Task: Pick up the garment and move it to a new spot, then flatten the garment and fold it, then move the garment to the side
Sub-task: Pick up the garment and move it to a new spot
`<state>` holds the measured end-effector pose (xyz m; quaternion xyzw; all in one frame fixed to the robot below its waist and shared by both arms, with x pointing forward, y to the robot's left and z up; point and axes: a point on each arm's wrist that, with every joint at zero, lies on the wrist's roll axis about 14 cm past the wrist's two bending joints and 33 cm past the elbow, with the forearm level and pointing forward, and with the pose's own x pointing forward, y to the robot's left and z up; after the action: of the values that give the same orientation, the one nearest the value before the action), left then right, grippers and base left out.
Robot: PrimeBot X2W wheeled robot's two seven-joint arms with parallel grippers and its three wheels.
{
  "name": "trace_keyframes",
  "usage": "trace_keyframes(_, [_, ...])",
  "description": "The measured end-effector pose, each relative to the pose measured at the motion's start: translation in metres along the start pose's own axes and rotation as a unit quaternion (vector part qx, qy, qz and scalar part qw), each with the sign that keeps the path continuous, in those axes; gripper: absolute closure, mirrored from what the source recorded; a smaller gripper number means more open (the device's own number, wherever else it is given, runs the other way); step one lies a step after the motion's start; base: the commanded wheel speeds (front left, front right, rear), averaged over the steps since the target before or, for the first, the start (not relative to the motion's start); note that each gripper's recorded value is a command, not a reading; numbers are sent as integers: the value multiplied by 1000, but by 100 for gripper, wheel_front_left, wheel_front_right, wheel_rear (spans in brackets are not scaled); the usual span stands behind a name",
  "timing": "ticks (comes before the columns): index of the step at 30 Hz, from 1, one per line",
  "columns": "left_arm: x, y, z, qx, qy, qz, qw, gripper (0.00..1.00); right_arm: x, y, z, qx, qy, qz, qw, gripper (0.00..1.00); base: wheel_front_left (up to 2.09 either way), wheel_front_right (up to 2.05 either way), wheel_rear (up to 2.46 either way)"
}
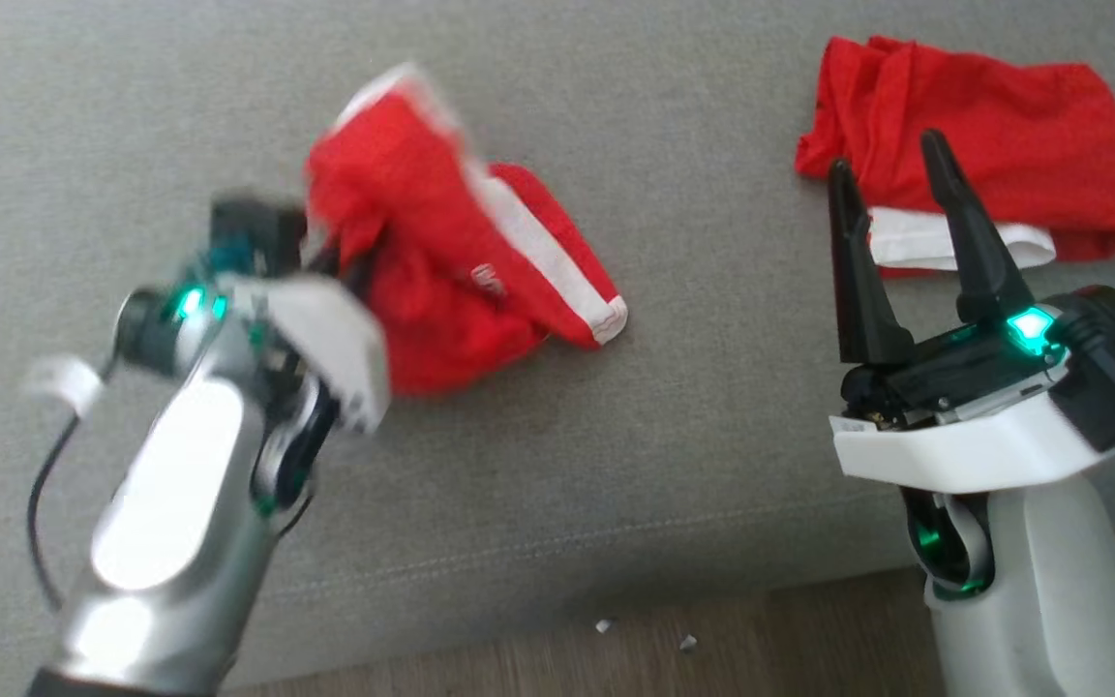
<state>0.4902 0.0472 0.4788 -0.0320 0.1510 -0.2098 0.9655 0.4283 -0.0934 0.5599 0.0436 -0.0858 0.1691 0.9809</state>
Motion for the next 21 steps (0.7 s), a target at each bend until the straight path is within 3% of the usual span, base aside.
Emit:
trace_keyframes(5, [-14,21,-77,103,104,-1,989,100,-1,-9,-9,-1,13,-12,1000,0,0,0,0])
trace_keyframes(11, [-34,28,-104,148,141,-9,979,100,3,-4,-11,3,13,-4,1000,0,0,0,0])
trace_keyframes(12, [-35,29,-104,147,137,-7,980,82,4,-3,-11,3,13,-2,1000,0,0,0,0])
trace_keyframes(13, [-37,30,-101,146,130,-4,981,28,5,-1,-10,4,12,0,1000,0,0,0,0])
trace_keyframes(14, [-38,30,-99,145,125,-1,982,0,5,1,-10,4,11,3,1000,0,0,0,0])
trace_keyframes(21, [-48,29,-69,102,60,30,993,0,8,9,-2,5,2,13,1000,0,0,0,0])
